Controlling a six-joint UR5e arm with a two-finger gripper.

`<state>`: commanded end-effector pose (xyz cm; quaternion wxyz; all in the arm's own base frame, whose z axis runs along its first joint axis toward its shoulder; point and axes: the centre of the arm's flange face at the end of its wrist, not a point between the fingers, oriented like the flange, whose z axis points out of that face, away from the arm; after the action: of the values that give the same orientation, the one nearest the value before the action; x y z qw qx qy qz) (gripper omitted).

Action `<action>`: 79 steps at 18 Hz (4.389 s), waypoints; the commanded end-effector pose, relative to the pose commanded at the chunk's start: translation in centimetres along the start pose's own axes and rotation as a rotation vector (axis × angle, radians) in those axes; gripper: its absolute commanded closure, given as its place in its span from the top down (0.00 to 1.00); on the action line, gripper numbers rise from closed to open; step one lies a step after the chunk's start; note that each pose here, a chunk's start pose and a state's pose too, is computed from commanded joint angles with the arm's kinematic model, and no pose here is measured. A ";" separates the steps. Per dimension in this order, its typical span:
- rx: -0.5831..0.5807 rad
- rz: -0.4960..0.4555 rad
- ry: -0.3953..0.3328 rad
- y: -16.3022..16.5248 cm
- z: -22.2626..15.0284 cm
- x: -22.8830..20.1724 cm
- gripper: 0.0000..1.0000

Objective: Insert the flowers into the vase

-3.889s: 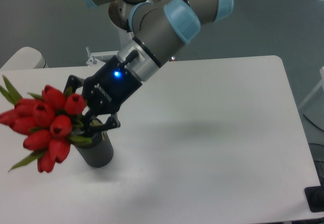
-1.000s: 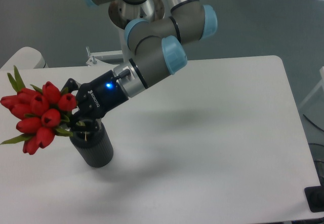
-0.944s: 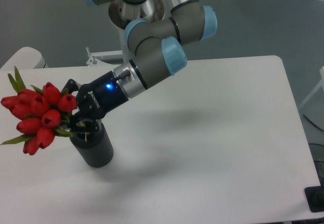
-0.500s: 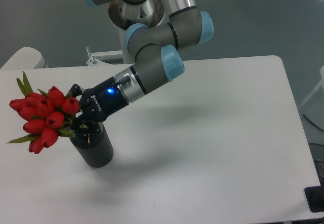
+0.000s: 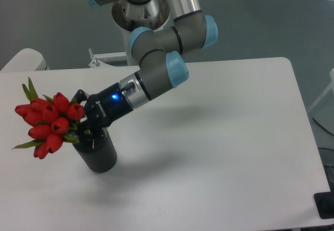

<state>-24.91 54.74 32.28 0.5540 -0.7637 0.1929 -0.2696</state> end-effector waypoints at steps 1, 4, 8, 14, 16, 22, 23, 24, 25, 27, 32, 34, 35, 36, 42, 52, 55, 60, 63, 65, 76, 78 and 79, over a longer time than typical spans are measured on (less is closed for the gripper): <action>0.000 0.006 0.000 0.3 0.0 -0.1 0.21; -0.003 0.004 0.001 1.3 0.1 -0.5 0.22; -0.006 0.000 -0.009 2.1 -0.4 -1.0 0.23; -0.010 -0.012 -0.016 2.9 -0.7 -1.2 0.35; -0.009 -0.006 -0.021 3.1 -1.0 -1.4 0.45; -0.006 -0.018 -0.038 3.7 -2.0 -1.5 0.65; -0.006 -0.017 -0.038 3.8 -2.0 -1.5 0.68; -0.006 -0.016 -0.039 3.8 -2.1 -1.5 0.70; -0.005 -0.011 -0.040 3.9 -2.1 -1.6 0.71; -0.004 -0.010 -0.045 3.8 -2.4 -1.6 0.86; -0.004 -0.013 -0.056 4.4 -3.1 -1.5 1.00; -0.006 0.004 -0.069 4.9 -3.8 -1.3 1.00; -0.005 0.004 -0.073 4.9 -4.0 -1.1 1.00; -0.005 0.004 -0.073 4.9 -4.0 -1.1 1.00; -0.036 0.041 -0.136 4.0 -6.8 -1.3 1.00; -0.136 0.137 -0.331 1.6 -15.9 -4.1 1.00; -0.134 0.113 -0.417 1.6 -20.7 -5.0 1.00; -0.121 0.075 -0.535 2.2 -27.9 -5.8 1.00; -0.142 0.091 -0.583 1.9 -30.6 -6.2 1.00; -0.248 0.125 -0.658 1.2 -33.6 -6.6 1.00; -0.769 0.144 -0.793 -2.5 -35.3 -7.6 1.00; -0.856 0.165 -0.771 -3.9 -35.0 -8.2 1.00; -0.903 0.177 -0.750 -4.9 -34.8 -8.4 1.00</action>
<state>-53.31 35.41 43.64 0.2248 -0.9479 0.1425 0.1749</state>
